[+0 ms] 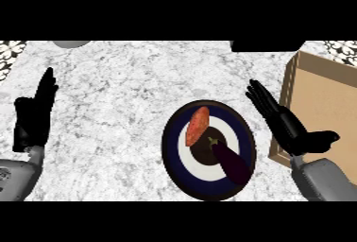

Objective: Pick the eggplant from the plate and place it in the cardboard box

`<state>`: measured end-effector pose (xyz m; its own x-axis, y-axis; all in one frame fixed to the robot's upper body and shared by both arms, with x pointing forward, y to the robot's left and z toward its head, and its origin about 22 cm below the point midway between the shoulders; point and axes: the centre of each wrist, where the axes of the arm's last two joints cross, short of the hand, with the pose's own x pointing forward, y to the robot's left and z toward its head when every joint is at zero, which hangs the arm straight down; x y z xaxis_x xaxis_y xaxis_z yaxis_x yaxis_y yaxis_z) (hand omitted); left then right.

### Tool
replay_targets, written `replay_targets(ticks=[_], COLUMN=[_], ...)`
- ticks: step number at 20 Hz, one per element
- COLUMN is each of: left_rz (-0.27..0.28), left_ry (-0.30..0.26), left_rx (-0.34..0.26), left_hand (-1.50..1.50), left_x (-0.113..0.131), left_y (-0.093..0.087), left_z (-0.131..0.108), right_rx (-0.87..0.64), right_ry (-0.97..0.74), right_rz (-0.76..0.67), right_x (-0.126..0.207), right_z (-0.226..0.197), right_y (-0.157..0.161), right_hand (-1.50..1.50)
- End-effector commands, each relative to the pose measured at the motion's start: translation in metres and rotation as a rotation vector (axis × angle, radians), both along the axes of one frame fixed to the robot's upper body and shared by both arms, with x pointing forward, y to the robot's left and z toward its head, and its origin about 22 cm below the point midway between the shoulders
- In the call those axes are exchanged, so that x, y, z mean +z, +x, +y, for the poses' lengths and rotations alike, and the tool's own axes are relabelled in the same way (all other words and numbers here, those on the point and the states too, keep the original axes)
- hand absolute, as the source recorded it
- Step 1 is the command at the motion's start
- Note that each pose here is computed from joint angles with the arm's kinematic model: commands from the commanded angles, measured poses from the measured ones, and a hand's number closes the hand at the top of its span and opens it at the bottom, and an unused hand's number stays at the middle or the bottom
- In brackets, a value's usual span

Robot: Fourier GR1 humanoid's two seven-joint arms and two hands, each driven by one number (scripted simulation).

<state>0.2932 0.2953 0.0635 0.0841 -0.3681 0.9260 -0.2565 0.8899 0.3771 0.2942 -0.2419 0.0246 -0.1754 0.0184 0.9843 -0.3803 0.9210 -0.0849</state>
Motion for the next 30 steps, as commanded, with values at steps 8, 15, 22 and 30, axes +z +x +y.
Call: replay_targets(ticks=[8, 15, 22, 30], left_rz=[0.01, 0.045, 0.036, 0.019], left_ry=[-0.059, -0.103, -0.115, -0.106], left_rx=[-0.4, -0.517, -0.522, -0.558], left_hand=[0.0, 0.0, 0.0, 0.0], left_x=[-0.008, -0.027, -0.025, -0.023], left_y=[-0.008, -0.022, -0.016, -0.012], left_z=[-0.068, -0.081, -0.079, -0.081], right_rx=[-0.084, -0.061, -0.08, 0.063], right_ry=[-0.79, -1.243, -1.456, -1.515], right_rz=[-0.088, -0.385, -0.408, -0.114], right_x=[0.011, 0.007, 0.076, 0.128], right_z=[-0.03, -0.014, 0.038, 0.096], right_y=[-0.01, -0.041, -0.086, -0.134], right_hand=[-1.5, -1.5, -1.5, -1.5])
